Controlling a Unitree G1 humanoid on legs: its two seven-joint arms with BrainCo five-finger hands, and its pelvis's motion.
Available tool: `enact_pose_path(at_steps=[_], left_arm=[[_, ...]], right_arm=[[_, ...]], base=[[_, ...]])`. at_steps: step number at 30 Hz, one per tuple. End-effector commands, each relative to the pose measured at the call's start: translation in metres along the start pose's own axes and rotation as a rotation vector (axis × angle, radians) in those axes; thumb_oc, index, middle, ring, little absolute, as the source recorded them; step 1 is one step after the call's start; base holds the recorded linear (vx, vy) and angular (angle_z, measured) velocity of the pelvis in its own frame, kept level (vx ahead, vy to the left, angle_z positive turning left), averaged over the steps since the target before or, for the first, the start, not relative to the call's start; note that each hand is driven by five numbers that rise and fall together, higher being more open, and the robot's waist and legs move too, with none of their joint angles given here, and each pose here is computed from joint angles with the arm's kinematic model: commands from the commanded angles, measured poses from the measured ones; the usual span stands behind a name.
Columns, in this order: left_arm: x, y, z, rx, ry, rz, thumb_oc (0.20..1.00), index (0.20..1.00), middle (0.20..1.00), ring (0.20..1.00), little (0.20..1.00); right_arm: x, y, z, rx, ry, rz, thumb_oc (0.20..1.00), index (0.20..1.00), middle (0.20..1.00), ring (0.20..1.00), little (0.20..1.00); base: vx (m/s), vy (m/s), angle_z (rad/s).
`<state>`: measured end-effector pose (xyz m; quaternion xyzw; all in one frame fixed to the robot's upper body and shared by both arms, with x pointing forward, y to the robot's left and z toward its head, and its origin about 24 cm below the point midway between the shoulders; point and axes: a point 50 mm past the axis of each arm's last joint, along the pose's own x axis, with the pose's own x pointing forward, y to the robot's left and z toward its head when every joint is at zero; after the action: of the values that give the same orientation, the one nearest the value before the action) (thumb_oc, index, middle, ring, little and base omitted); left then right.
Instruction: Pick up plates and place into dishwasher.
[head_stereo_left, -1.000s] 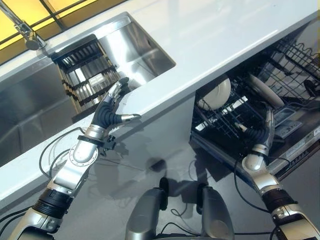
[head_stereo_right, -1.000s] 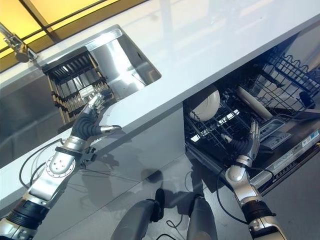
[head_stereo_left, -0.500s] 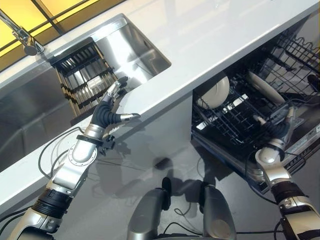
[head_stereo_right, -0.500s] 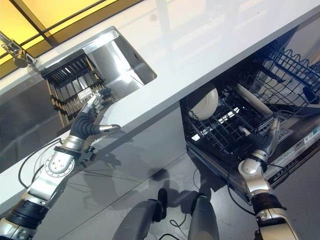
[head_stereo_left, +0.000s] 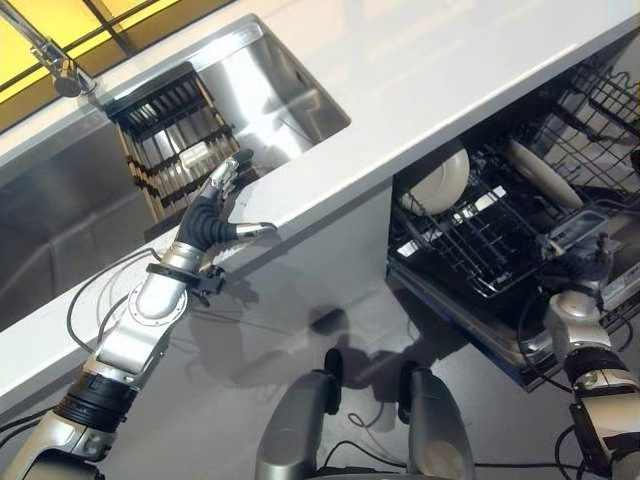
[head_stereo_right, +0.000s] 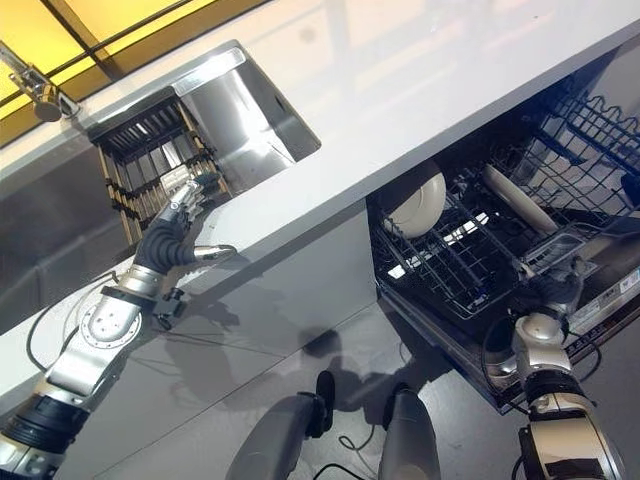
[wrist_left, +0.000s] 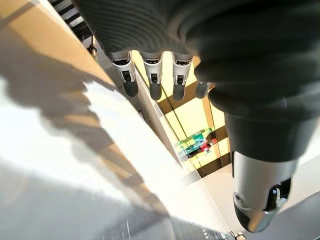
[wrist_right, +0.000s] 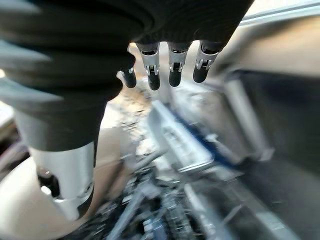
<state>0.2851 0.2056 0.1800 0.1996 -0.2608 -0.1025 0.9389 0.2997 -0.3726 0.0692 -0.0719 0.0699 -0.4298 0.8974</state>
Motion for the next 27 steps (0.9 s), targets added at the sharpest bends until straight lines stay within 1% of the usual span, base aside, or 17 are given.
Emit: enact_pose_path(at_steps=[1, 2, 3, 9, 18, 27], left_arm=[[0.009, 0.004, 0.026, -0.016, -0.119, -0.001, 1.0, 1.0, 1.0, 1.0, 1.0], [0.009, 0.004, 0.026, -0.016, -0.12, 0.0, 1.0, 1.0, 1.0, 1.0, 1.0], [0.01, 0.003, 0.026, -0.01, -0.116, -0.013, 1.0, 1.0, 1.0, 1.0, 1.0], [0.012, 0.004, 0.03, 0.023, -0.126, -0.028, 1.0, 1.0, 1.0, 1.0, 1.0], [0.014, 0.006, 0.032, 0.029, -0.123, -0.042, 1.0, 1.0, 1.0, 1.0, 1.0], [0.016, 0.016, 0.031, 0.047, -0.111, -0.036, 1.0, 1.0, 1.0, 1.0, 1.0]], right_arm=[[0.012, -0.003, 0.018, 0.087, 0.047, 0.07, 1.0, 1.0, 1.0, 1.0, 1.0], [0.012, -0.003, 0.018, 0.088, 0.047, 0.071, 1.0, 1.0, 1.0, 1.0, 1.0], [0.012, -0.001, 0.009, 0.158, 0.134, 0.149, 1.0, 1.0, 1.0, 1.0, 1.0], [0.015, 0.003, 0.02, 0.226, 0.133, 0.256, 1.0, 1.0, 1.0, 1.0, 1.0], [0.019, 0.023, 0.067, 0.219, -0.006, 0.444, 1.0, 1.0, 1.0, 1.0, 1.0], [0.013, 0.043, 0.129, 0.217, -0.208, 0.468, 1.0, 1.0, 1.0, 1.0, 1.0]], base=[[-0.01, -0.01, 0.06], [0.01, -0.016, 0.06], [-0.01, -0.018, 0.06], [-0.02, -0.028, 0.06], [0.0, -0.011, 0.0], [0.01, -0.03, 0.03]])
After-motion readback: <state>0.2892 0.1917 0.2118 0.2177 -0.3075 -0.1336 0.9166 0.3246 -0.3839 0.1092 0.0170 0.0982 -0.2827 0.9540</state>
